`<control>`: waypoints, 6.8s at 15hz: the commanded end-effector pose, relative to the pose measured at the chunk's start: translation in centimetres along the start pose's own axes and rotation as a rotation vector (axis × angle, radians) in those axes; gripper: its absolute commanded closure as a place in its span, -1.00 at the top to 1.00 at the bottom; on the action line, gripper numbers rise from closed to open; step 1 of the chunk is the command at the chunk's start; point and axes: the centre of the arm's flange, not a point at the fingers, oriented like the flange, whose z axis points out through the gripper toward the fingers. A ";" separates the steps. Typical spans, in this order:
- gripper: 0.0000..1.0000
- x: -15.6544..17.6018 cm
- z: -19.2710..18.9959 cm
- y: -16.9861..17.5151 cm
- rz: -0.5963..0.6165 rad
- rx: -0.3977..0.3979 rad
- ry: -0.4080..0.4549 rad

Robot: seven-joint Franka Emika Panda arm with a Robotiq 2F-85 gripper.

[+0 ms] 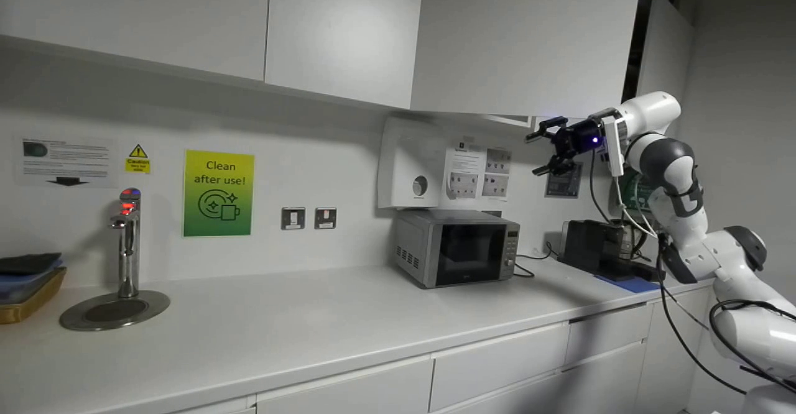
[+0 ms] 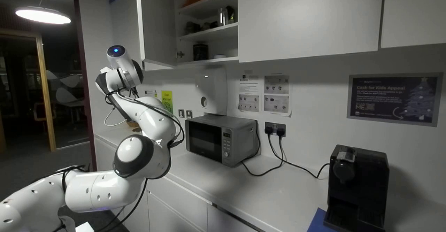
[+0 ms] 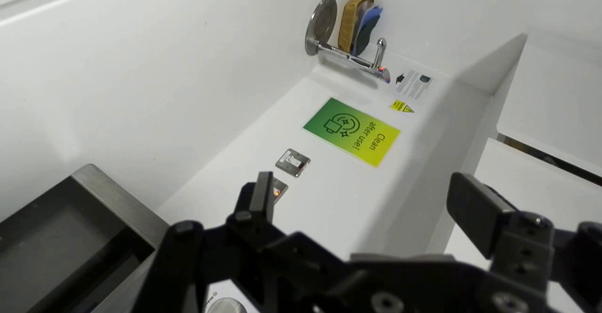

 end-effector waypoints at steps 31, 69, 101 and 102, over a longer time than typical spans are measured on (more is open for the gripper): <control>1.00 -3.1 2.2 -0.8 0.036 -0.078 -0.219; 1.00 -8.0 10.2 9.6 0.316 -0.306 -0.553; 1.00 -8.3 -0.3 16.1 0.488 -0.448 -0.194; 1.00 -8.2 -0.6 16.3 0.490 -0.451 -0.184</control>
